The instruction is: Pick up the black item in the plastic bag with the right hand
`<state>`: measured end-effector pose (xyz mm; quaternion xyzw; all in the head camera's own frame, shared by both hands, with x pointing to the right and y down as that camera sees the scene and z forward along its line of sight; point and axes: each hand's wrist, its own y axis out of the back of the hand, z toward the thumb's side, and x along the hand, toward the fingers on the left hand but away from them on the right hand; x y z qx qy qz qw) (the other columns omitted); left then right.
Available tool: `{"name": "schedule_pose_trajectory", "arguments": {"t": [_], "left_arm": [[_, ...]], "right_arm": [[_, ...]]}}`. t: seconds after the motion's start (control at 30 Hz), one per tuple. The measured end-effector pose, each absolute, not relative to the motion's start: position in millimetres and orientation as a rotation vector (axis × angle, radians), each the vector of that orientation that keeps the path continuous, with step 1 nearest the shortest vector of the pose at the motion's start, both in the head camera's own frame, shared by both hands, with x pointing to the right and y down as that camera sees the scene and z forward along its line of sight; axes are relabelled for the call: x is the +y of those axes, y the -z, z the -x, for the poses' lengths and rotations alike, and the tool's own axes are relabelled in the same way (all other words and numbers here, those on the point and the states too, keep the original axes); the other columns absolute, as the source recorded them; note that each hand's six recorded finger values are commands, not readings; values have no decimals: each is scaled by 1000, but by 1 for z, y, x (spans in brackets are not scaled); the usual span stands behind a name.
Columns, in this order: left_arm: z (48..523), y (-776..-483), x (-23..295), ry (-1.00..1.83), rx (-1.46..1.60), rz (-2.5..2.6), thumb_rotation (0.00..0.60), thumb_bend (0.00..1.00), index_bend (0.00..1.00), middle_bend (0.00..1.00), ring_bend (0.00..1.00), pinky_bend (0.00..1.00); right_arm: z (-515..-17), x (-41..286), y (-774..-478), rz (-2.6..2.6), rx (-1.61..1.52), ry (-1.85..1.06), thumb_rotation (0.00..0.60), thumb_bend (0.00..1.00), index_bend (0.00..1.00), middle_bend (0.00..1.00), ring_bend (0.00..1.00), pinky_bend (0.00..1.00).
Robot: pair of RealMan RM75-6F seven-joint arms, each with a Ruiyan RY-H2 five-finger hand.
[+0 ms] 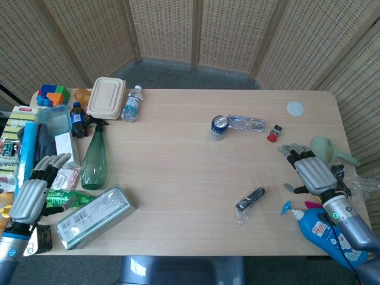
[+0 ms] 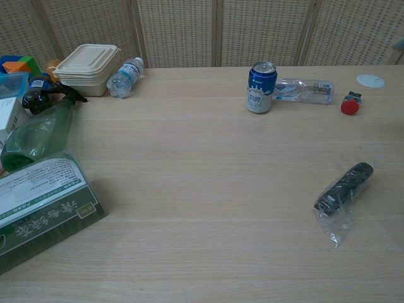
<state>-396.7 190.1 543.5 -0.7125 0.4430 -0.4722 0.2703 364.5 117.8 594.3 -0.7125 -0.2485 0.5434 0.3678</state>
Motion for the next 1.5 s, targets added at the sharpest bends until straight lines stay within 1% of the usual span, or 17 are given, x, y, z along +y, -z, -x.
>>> {"name": "schedule_pose_trajectory", "arguments": {"t": [0.4, 0.67, 0.77, 0.87, 1.03, 1.5], "left_arm": [[397, -540, 191, 1253, 1206, 1915, 600, 298, 0, 0, 0, 0], [397, -542, 192, 1252, 1202, 1925, 600, 298, 0, 0, 0, 0], [395, -544, 192, 1251, 1198, 1933, 600, 297, 0, 0, 0, 0], [394, -547, 191, 1251, 1193, 1943, 600, 297, 0, 0, 0, 0], [393, -547, 189, 1240, 1186, 1946, 600, 298, 0, 0, 0, 0], [399, -547, 191, 1250, 1199, 1941, 600, 299, 0, 0, 0, 0]], "right_arm": [[-362, 120, -590, 1834, -635, -1384, 547, 272, 58, 1, 0, 0], [-360, 129, -592, 1850, -598, -1394, 548, 273, 58, 1, 0, 0], [-357, 139, -600, 1875, -563, -1407, 553, 273, 48, 0, 0, 0], [-352, 151, -610, 1909, -535, -1421, 551, 272, 5, 0, 0, 0], [-345, 168, -627, 1938, -476, -1426, 550, 272, 0, 0, 0, 0], [-315, 185, -668, 1948, -399, -1368, 546, 272, 0, 0, 0, 0]]}}
